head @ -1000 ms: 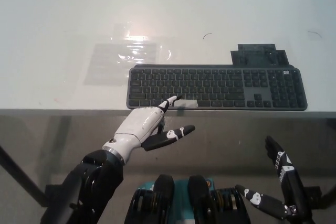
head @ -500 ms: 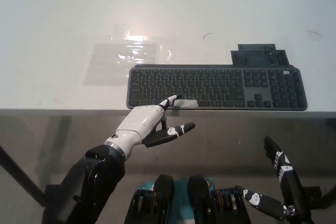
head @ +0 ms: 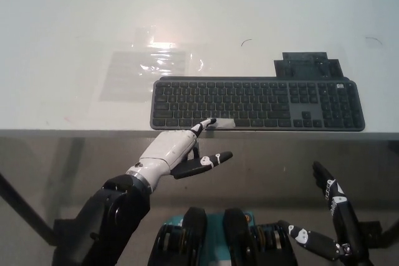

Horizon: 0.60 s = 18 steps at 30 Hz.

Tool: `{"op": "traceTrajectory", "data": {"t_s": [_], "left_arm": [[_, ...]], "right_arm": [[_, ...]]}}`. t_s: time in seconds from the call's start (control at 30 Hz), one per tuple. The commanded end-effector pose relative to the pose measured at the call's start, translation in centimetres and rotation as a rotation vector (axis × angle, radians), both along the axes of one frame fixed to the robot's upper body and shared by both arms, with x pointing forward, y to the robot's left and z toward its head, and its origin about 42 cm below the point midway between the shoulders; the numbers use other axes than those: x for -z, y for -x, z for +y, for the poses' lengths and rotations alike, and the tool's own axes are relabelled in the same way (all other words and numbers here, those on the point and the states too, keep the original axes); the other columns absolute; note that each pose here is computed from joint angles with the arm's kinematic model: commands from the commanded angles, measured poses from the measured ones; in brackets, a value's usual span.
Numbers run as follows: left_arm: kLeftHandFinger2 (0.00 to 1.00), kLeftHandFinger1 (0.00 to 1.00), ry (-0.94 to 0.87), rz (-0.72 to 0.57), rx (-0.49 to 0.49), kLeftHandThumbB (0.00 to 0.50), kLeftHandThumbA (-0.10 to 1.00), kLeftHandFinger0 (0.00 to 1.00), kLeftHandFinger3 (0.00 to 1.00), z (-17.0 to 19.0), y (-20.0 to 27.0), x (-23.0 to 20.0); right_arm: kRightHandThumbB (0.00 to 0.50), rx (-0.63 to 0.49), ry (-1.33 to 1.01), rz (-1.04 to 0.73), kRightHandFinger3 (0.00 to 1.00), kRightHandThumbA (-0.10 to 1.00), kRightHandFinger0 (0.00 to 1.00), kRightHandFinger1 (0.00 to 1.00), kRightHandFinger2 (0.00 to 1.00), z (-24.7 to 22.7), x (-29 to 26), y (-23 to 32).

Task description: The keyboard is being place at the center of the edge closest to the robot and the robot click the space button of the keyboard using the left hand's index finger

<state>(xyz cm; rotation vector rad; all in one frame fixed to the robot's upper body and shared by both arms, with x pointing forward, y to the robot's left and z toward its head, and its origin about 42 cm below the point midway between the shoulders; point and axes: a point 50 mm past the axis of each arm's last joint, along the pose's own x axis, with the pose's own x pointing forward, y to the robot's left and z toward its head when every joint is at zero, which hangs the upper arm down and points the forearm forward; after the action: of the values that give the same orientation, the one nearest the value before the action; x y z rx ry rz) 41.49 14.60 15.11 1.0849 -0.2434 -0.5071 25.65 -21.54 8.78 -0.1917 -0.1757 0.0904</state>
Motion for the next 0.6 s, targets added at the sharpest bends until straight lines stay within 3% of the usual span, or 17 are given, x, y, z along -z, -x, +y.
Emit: {"op": "traceTrajectory", "data": {"t_s": [0.0,0.3,0.47,0.57], "left_arm": [[0.33,0.25,-0.01,-0.047,-0.007,0.355,1.0,0.03,1.0,-0.4,-1.7,-1.3],[0.36,0.29,-0.041,0.005,-0.041,0.354,1.0,0.04,1.0,0.0,-3.8,0.3],[0.39,0.36,-0.066,0.052,-0.041,0.351,1.0,0.14,1.0,0.1,-4.1,1.3],[0.38,0.36,-0.077,0.06,-0.039,0.365,1.0,0.1,1.0,0.2,-3.9,1.6]], "right_arm": [[0.372,-0.016,0.008,-0.077,1.0,1.0,1.0,1.0,1.0,0.4,-1.6,-0.6],[0.367,-0.021,0.02,-0.09,1.0,1.0,1.0,1.0,1.0,0.5,-1.9,-0.9],[0.371,-0.024,0.022,-0.094,1.0,1.0,1.0,1.0,1.0,0.5,-2.0,-1.0],[0.373,-0.024,0.034,-0.095,1.0,1.0,1.0,1.0,1.0,0.5,-2.0,-1.0]]}}
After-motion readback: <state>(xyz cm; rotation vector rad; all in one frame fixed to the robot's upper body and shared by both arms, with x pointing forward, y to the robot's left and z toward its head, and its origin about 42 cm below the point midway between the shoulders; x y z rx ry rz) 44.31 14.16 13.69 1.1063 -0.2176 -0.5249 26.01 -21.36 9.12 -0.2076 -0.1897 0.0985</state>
